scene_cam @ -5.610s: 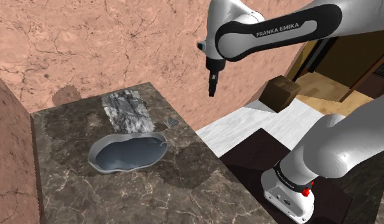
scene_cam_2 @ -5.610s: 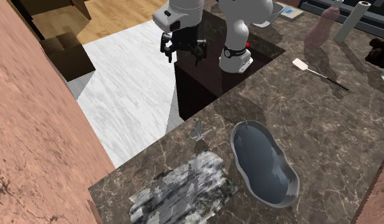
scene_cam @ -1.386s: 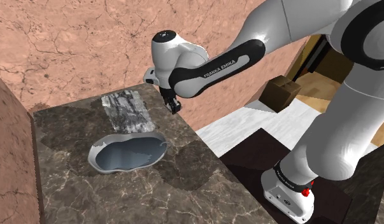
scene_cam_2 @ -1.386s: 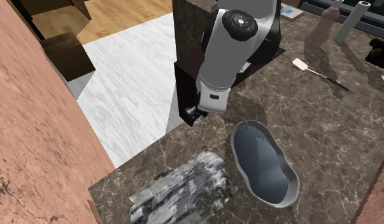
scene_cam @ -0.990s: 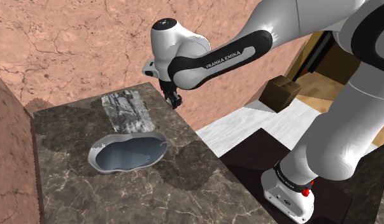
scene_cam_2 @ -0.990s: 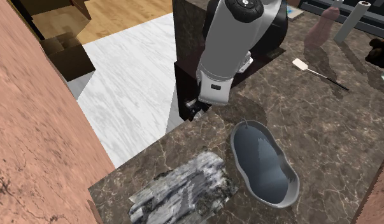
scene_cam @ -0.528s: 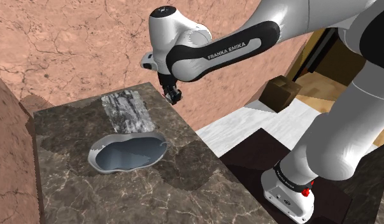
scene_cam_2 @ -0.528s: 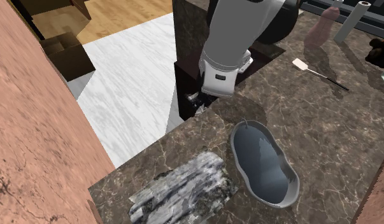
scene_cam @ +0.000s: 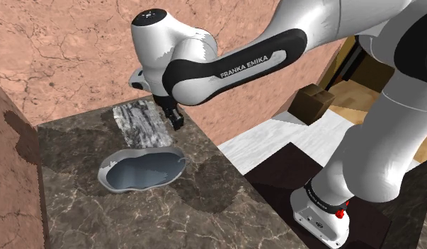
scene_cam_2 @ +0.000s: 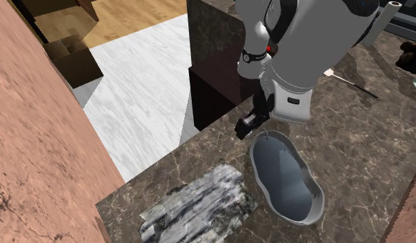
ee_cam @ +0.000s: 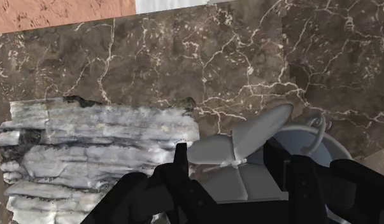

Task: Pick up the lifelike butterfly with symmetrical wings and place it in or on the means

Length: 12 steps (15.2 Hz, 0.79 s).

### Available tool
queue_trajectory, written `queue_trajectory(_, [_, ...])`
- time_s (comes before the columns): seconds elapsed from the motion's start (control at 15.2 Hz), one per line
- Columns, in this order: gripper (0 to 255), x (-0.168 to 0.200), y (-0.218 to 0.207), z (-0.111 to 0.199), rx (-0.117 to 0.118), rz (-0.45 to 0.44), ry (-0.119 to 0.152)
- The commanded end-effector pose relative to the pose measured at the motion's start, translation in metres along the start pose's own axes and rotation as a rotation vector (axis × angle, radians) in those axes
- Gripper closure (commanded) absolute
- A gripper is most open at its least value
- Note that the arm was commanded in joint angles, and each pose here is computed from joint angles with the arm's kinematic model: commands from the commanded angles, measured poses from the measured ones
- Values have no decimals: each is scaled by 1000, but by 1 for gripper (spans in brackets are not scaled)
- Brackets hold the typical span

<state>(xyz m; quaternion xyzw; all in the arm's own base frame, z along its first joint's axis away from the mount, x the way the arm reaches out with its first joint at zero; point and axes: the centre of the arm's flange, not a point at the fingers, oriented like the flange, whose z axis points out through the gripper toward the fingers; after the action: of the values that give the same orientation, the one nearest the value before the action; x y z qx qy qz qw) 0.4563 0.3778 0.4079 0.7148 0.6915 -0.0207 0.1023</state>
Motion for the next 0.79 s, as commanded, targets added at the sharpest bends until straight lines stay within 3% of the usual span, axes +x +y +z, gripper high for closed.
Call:
queue_trajectory(0.0, [255, 26, -9, -5, 1, 2, 0])
queue_trajectory(0.4, [255, 107, -42, -22, 1, 2, 0])
queue_trajectory(0.73, [255, 111, -45, 4, 1, 2, 0])
